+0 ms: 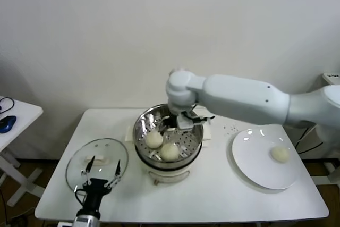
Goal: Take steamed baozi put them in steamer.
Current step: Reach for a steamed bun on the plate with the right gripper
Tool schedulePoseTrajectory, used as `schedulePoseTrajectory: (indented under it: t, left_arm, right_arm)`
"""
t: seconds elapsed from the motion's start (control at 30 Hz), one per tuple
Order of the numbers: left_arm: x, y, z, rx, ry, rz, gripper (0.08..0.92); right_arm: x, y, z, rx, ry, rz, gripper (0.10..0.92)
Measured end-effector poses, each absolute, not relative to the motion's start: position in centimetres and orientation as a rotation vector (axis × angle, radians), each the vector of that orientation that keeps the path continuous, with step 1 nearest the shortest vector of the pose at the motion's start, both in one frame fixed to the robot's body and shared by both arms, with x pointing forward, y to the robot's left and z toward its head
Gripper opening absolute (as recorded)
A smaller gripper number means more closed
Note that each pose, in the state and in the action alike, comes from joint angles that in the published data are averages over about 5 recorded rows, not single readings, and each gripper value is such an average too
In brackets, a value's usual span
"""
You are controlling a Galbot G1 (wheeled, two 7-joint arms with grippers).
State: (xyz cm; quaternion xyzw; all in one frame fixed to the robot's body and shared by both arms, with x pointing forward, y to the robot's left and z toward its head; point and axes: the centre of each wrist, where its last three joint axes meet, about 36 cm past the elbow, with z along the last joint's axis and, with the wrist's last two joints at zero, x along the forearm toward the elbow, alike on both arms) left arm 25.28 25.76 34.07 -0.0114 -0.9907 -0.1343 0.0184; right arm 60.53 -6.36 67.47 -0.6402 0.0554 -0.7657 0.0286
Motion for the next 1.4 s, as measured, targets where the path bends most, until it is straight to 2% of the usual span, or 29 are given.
schedulePoseTrajectory:
  t: [0.33,0.7,1.07,1.4]
  left_arm:
    - [25.4,25.8,34.6,-0.06,-3.092,-0.426,0.823]
    - [24.9,25.2,34.8,-0.12,-3.107,-0.425,0.823]
    - [24.2,25.0,34.9,-0.137,-3.095,-0.439,0.823]
    - [24.5,24.4,34.5,-0.149,-3.084,-0.439,0.823]
  right_arm:
    - [63.9,-21.4,69.5,-2.24,1.028,-2.42,0.823]
    - [63.2,-37.9,64.7,-2.307,1.723,-2.384,0.823]
    - [62.0,-47.3,57.4,-2.299,1.988,-2.493,0.823]
    - [61.7,-51.8,52.2,-2.294,2.177,-2.521,0.823]
